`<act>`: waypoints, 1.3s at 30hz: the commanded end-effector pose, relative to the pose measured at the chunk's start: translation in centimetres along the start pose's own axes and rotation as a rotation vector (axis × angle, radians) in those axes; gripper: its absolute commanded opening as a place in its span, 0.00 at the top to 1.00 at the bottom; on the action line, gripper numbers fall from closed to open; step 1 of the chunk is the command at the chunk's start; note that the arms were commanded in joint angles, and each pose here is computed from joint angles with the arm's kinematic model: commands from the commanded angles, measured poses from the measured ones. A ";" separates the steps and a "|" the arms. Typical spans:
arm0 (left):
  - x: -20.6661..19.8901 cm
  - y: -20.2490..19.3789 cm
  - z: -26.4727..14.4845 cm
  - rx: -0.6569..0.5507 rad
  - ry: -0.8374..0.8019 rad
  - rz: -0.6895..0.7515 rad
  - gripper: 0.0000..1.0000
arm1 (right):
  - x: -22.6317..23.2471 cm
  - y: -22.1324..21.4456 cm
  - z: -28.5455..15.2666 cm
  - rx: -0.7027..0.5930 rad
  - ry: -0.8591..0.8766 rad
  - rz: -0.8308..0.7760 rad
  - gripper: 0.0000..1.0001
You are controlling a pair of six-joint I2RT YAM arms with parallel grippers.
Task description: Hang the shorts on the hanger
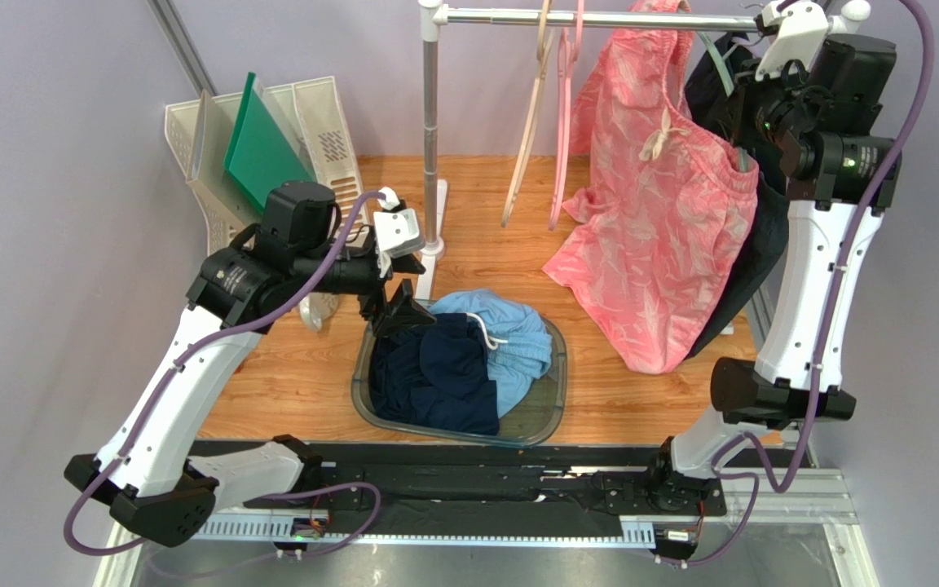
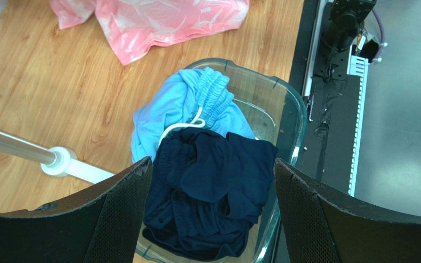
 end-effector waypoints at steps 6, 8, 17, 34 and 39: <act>0.7 -0.7 -0.2 0.001 0.033 -0.079 0.01 | -0.7 2.5 1.6 -0.142 -0.022 -0.015 1.00; 1.2 -0.9 0.0 -0.002 0.018 -0.160 0.01 | -0.6 1.7 2.0 -0.115 -0.010 -0.012 1.00; 4.3 -1.1 -1.1 -0.041 0.089 -0.400 0.00 | 0.3 0.2 1.3 -0.079 0.024 -0.007 0.63; 6.0 -1.1 -6.9 0.050 0.440 -0.424 0.01 | 5.3 -0.3 -9.7 -0.166 0.170 -0.014 0.11; 5.7 -3.4 -6.8 0.111 0.481 -0.448 0.00 | 9.2 -7.1 -10.9 -0.032 0.370 0.075 0.11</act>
Point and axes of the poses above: each gripper's point midway between its finger pads, its own z axis out along the fingers, its own x axis along the line the jaws close on, y = z × x, the point moved 7 cm from there along -z, back along the fingers, and after that the axes turned 4 degrees about -z, right-handed, at the moved point
